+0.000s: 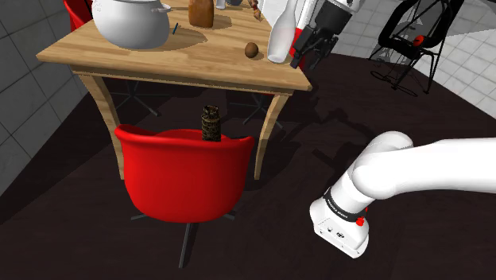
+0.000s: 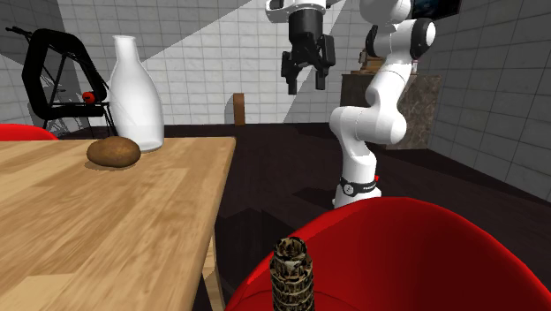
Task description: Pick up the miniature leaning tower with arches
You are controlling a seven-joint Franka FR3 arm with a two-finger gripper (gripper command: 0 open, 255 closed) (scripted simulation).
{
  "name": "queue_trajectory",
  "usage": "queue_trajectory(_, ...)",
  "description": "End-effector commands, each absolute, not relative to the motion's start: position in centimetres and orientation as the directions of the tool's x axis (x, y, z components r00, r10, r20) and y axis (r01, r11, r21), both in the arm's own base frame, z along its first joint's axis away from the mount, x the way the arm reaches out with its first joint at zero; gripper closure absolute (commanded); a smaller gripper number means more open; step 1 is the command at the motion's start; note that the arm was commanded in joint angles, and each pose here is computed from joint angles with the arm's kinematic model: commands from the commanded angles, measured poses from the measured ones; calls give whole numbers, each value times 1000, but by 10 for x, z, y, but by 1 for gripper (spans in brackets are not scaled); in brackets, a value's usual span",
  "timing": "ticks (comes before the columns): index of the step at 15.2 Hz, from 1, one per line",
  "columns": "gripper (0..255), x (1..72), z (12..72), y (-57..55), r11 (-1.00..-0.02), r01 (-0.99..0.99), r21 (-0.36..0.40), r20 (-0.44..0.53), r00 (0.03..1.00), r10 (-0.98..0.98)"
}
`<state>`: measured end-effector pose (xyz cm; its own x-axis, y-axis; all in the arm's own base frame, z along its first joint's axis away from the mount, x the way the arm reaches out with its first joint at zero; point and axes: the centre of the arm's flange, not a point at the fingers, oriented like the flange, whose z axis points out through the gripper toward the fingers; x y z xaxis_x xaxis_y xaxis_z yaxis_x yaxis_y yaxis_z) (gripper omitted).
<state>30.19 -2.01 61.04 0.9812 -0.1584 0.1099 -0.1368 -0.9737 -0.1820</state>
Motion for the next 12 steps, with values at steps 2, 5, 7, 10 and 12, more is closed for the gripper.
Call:
queue_trajectory(2,0,312,604,-12,-973,-148,-177,101,981,-168)
queue_trajectory(5,0,342,583,10,-970,-183,-161,73,978,-197)
queue_trajectory(7,0,363,569,25,-967,-206,-149,55,975,-216)
queue_trajectory(10,0,393,547,46,-962,-240,-132,28,969,-245)
queue_trajectory(12,0,413,531,59,-958,-262,-119,11,964,-265)
